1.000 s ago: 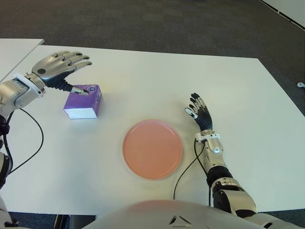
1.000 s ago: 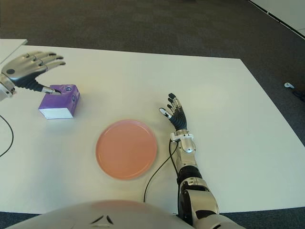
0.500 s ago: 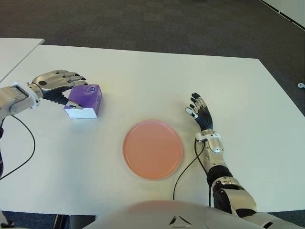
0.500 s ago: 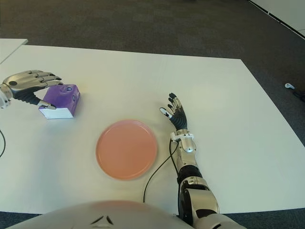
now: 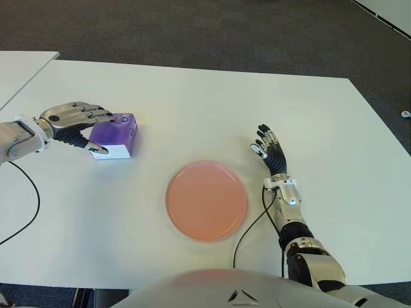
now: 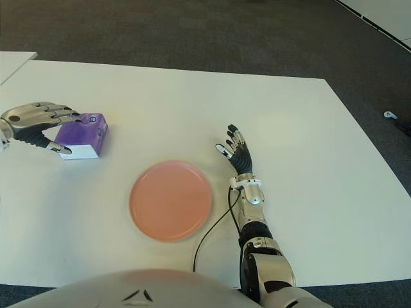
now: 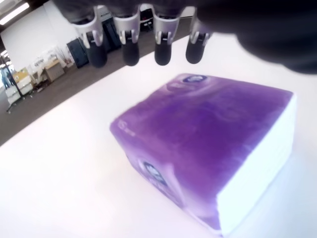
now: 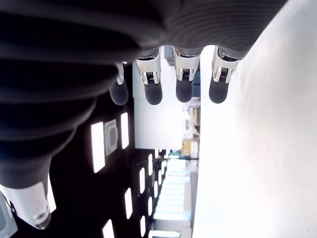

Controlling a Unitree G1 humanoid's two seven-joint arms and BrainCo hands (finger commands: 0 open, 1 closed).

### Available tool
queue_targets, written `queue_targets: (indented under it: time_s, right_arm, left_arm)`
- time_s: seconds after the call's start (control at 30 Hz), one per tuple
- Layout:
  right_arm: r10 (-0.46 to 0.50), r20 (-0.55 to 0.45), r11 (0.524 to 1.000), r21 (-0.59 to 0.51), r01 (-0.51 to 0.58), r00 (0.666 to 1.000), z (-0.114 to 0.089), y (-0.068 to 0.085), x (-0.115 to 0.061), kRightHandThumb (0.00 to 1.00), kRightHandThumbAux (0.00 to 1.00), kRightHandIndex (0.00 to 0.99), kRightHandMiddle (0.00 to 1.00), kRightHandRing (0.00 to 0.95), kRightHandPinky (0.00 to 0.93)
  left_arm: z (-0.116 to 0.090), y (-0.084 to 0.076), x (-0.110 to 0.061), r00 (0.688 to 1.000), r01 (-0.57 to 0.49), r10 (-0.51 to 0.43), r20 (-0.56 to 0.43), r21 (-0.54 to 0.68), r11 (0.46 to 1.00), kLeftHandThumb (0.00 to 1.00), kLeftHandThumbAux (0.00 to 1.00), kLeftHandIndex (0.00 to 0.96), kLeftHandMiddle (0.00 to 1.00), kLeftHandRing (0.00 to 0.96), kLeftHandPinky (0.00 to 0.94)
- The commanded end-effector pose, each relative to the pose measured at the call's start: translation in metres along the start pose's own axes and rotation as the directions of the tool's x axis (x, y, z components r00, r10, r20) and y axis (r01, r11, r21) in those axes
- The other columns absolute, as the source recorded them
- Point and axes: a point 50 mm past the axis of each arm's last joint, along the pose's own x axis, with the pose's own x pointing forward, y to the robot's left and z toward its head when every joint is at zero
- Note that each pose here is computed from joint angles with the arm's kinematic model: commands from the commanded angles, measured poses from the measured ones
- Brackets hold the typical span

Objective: Put the tissue paper into the plate.

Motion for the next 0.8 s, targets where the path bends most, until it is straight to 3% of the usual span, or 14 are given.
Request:
queue_targets:
  time_s: [0.03,0.63,0.8]
  right_arm:
    - [-0.014,-0.289,0.997,0.07,0.036,0.957,-0.056,0.013,-0.057,0.0,0.597,0.0,0.0,0.0,0.0]
    - [-0.002,-0.295,0.997,0.069,0.023,0.956,-0.057,0.013,-0.057,0.0,0.593,0.0,0.0,0.0,0.0]
    - [-0.004,-0.295,0.998,0.066,0.025,0.956,-0.057,0.013,-0.058,0.0,0.595,0.0,0.0,0.0,0.0]
  left_arm:
    - [0.01,-0.009,0.0,0.994,0.093,-0.089,0.057,-0.057,0.994,0.259,0.126,0.0,0.0,0.0,0.0]
    - [0.016,0.006,0.002,0.997,0.041,-0.036,0.062,-0.086,0.995,0.283,0.116,0.0,0.0,0.0,0.0]
    - [0.025,-0.005,0.011,0.998,0.017,-0.012,0.064,-0.077,0.997,0.278,0.117,0.0,0.0,0.0,0.0]
